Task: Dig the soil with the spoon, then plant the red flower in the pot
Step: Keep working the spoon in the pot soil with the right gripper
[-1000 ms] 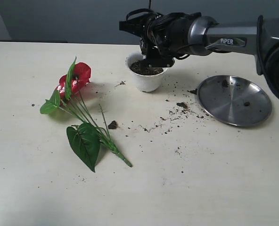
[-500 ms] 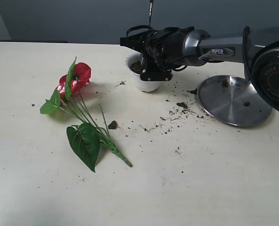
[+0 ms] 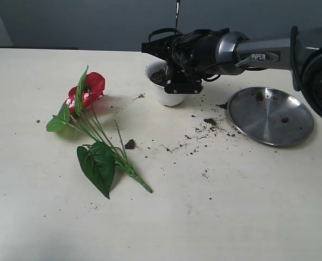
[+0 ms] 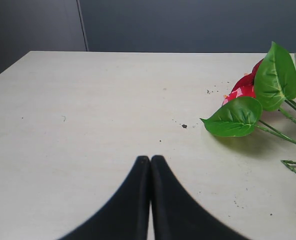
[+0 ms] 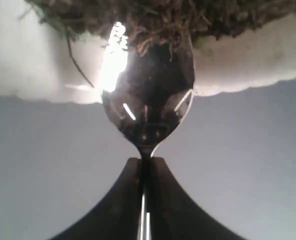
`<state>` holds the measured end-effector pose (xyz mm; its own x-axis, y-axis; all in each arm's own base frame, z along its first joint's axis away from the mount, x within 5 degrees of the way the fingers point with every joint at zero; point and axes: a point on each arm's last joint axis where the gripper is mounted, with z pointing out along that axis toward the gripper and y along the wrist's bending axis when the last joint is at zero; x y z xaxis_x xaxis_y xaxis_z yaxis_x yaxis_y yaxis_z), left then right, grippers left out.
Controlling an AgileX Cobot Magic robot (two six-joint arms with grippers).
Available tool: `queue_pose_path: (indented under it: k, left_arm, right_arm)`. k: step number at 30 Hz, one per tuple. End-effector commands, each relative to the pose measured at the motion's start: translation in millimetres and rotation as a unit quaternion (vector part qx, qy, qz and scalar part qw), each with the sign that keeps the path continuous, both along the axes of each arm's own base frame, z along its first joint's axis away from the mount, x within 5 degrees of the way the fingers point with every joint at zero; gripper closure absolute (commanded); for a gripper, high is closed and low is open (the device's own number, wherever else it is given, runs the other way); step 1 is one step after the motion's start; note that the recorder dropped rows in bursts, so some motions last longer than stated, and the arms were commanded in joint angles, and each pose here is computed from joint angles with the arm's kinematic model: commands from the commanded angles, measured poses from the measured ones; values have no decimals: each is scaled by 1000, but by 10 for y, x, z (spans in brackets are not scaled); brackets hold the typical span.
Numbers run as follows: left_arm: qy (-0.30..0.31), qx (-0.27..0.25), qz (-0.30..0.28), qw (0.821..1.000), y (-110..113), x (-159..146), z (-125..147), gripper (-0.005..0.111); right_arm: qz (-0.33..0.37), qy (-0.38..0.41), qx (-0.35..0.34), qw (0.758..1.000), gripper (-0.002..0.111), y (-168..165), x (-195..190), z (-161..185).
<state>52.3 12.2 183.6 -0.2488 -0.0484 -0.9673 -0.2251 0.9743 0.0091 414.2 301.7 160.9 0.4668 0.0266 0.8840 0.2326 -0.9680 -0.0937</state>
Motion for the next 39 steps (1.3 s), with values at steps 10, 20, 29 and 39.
queue_pose_path:
  k: [10,20,29,39]
  left_arm:
    - [-5,0,-1,1000,-1,1,-4,106]
    - [-5,0,-1,1000,-1,1,-4,106]
    - [-5,0,-1,1000,-1,1,-4,106]
    - [-5,0,-1,1000,-1,1,-4,106]
  right_arm:
    - [-19,-26,3,999,109,-2,-137,287]
    - [-39,4,80,996,109,38,-211,396]
    - [-69,-13,91,993,109,0,-183,437]
    - [-20,-60,20,998,109,20,-169,484]
